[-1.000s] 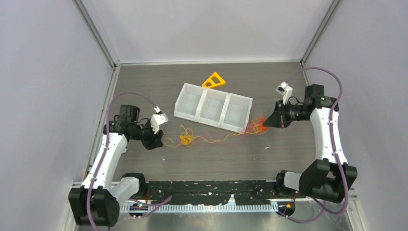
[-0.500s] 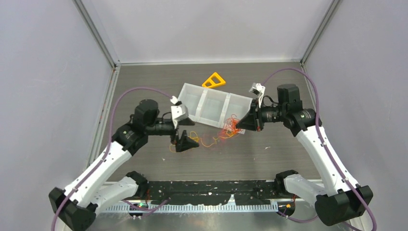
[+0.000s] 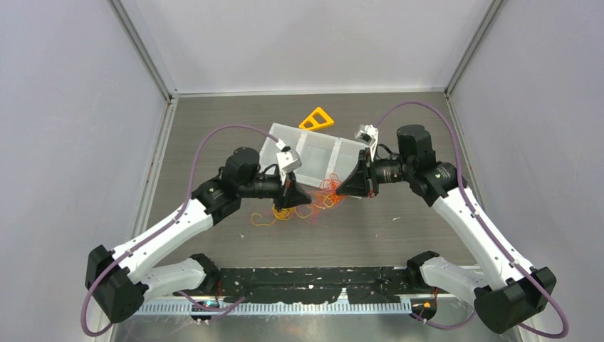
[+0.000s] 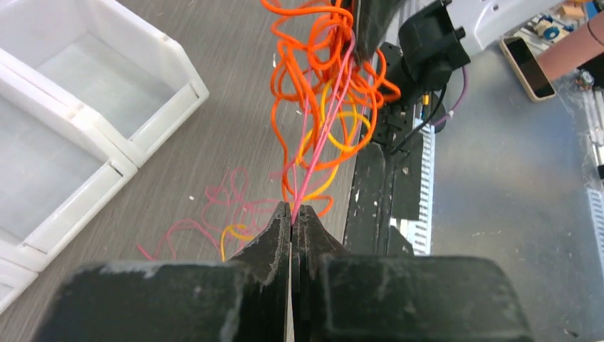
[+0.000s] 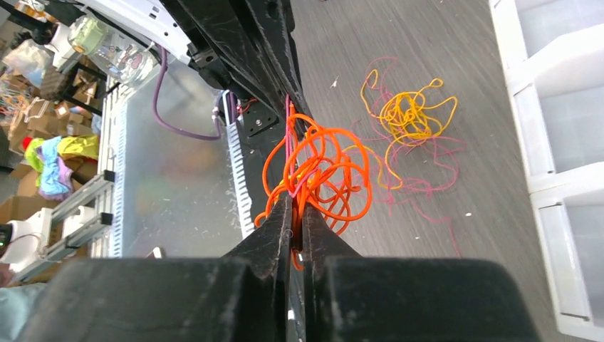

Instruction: Untangle the cables

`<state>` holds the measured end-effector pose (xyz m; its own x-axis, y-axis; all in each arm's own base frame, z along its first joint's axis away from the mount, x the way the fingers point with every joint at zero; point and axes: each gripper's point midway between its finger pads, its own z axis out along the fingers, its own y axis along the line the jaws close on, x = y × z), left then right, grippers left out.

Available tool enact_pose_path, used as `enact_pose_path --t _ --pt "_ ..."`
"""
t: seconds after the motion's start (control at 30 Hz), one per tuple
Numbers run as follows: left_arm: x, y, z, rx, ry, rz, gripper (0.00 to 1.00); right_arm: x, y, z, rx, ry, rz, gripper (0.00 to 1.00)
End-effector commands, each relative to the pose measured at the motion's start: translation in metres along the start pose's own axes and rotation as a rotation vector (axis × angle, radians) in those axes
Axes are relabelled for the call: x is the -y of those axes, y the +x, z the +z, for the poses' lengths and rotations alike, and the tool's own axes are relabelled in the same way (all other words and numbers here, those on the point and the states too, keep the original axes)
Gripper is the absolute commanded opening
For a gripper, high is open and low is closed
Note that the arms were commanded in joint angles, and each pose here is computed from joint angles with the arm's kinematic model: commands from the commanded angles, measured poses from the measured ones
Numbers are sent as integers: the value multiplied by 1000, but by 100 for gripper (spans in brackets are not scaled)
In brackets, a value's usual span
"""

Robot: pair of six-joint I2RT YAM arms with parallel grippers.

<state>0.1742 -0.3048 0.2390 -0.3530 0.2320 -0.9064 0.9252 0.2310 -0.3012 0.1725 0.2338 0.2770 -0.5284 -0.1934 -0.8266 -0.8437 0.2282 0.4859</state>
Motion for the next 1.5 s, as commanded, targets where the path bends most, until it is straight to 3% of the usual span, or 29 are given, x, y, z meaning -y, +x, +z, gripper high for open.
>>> enact_pose_path --t 0.0,0.17,0.37,0.57,0.67,0.73,0.77,0.8,0.83,0.9,0.93,1.1,1.33,1.4,1.47 --pt "1 27 -24 -22 10 71 0 1 2 -9 10 19 1 6" --pt "-19 69 -49 -125 -49 127 0 16 -5 -29 29 74 9 12" --pt "-39 93 -76 -191 -118 122 0 27 4 -44 8 127 23 6" --pt "-64 112 -124 -263 -225 162 0 43 14 -66 -21 198 32 9" --pt "-61 123 -134 -326 -192 230 0 42 13 -66 -8 178 36 6" --pt "-49 114 -130 -288 -140 237 0 41 7 -60 29 151 44 6" --pt "-38 105 -125 -269 -100 226 22 36 10 -54 31 126 80 5" --pt "-29 94 -120 -249 -65 207 53 36 3 -50 49 120 33 5" --pt "-20 76 -116 -219 -40 191 70 29 7 -42 38 100 40 5" --pt "-11 43 -106 -154 -31 158 93 22 4 -29 37 89 -7 5" --pt "-7 26 -102 -110 -34 129 96 23 -1 -25 50 97 -42 6" --pt "8 -35 -74 97 -61 58 100 6 -9 -1 64 35 -59 5" --pt "14 -57 -22 143 -8 -51 99 -14 -19 16 65 -49 -102 5" --pt "11 -59 -11 147 -13 -67 96 -17 -20 17 60 -66 -107 5" --pt "4 -58 -3 144 -29 -88 83 -21 -19 18 51 -83 -122 5"
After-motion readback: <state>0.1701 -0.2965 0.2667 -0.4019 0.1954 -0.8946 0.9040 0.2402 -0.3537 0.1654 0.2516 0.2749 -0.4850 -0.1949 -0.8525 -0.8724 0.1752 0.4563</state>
